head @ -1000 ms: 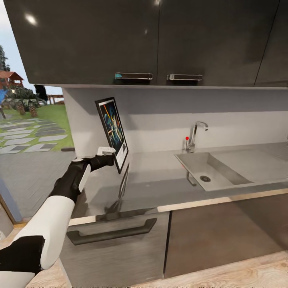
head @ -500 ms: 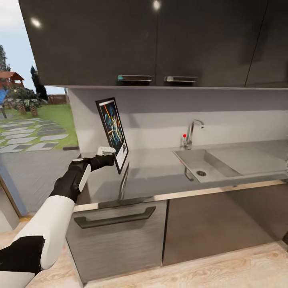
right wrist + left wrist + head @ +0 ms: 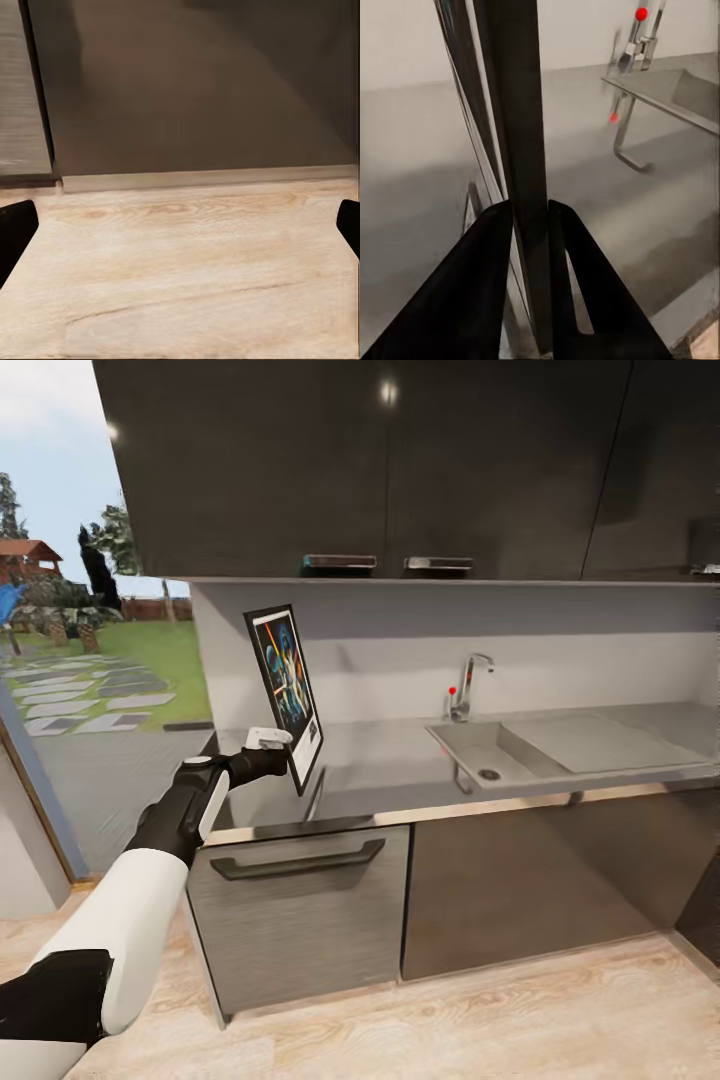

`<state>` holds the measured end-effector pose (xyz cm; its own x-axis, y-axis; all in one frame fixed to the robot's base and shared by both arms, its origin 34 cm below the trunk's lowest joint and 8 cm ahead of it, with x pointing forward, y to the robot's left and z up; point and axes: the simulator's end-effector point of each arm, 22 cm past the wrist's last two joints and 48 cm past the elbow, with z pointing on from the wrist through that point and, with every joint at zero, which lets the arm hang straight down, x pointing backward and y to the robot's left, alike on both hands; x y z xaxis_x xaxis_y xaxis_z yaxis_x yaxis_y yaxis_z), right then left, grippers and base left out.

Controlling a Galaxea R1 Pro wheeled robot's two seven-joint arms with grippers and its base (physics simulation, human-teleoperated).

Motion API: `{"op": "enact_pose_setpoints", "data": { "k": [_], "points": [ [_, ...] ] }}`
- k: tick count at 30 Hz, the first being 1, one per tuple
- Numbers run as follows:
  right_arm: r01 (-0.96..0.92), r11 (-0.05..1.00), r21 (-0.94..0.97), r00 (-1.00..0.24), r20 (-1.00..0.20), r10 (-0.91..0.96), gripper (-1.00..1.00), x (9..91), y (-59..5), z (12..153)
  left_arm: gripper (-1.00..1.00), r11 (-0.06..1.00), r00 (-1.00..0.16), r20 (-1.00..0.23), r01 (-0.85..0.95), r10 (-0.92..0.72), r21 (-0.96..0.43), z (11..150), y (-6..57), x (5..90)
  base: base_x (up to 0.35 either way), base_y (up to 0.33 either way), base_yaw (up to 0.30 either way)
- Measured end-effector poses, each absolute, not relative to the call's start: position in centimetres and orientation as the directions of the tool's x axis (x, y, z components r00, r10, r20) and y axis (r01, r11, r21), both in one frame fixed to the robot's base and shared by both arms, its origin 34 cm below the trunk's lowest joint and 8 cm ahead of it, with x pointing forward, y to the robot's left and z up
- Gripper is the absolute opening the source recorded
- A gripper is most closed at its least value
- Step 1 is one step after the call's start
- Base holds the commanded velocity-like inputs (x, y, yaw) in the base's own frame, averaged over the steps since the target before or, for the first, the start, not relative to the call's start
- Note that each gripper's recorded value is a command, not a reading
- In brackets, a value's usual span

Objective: Pick up the poster from the kitchen countertop and hang it on one of the wall nails in the kitchen.

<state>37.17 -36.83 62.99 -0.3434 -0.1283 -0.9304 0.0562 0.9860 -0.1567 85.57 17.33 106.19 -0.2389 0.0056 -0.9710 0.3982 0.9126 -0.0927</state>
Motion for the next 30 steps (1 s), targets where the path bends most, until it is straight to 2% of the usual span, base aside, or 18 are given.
{"op": "enact_pose_setpoints", "data": {
  "k": [11,30],
  "points": [
    [0.056,0.986,-0.157,-0.343,-0.930,-0.129,1.00,37.2,-36.9,63.0,-1.00,0.898,-0.240,-0.968,0.438,0.074,-0.040,105.6,15.3,85.2,-0.336,0.000,0.000],
    [0.056,0.986,-0.157,-0.343,-0.931,-0.129,1.00,37.2,-36.8,63.0,-1.00,0.888,-0.214,-0.973,0.459,0.080,-0.028,106.9,14.7,84.8,-0.337,0.000,0.000]
  ]
}}
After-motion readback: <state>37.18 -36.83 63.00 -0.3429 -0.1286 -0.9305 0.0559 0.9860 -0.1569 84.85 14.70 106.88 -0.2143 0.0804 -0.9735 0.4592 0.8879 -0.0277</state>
